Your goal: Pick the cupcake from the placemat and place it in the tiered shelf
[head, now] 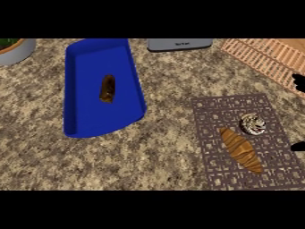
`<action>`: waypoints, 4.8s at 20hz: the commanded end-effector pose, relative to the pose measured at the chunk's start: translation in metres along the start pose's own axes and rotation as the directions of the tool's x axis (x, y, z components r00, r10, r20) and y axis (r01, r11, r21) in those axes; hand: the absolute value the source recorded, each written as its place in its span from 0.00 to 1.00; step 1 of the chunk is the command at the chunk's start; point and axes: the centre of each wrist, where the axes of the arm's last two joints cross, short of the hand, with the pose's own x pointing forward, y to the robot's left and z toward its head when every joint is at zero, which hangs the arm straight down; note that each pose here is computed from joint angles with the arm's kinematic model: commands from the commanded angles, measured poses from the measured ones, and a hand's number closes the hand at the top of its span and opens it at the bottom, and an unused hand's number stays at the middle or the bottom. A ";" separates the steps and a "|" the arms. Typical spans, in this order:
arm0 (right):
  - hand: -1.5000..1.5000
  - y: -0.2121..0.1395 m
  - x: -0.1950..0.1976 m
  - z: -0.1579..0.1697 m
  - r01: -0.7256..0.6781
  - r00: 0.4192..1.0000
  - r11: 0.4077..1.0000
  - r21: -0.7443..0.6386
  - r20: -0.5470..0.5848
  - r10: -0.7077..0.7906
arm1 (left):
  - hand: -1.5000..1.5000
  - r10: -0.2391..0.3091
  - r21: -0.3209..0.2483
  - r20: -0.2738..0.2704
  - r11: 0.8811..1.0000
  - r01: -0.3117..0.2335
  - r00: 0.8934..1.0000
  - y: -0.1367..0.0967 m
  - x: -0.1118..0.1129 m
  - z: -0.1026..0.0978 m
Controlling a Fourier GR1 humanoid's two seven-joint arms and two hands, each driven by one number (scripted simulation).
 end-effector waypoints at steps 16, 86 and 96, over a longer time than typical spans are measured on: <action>0.00 0.011 0.024 -0.015 -0.277 0.946 0.945 0.176 -0.122 0.300 | 0.50 0.045 -0.120 0.640 0.992 0.041 0.767 -0.031 0.123 -0.017; 1.00 0.078 0.000 -0.049 -0.585 0.728 0.773 0.246 -0.260 0.634 | 0.50 0.063 -0.122 0.611 0.992 0.015 0.789 -0.052 0.114 -0.014; 1.00 0.080 0.029 -0.092 -0.508 0.730 0.850 -0.139 -0.594 0.338 | 0.50 0.028 -0.113 0.513 0.993 0.036 0.858 -0.048 0.092 -0.009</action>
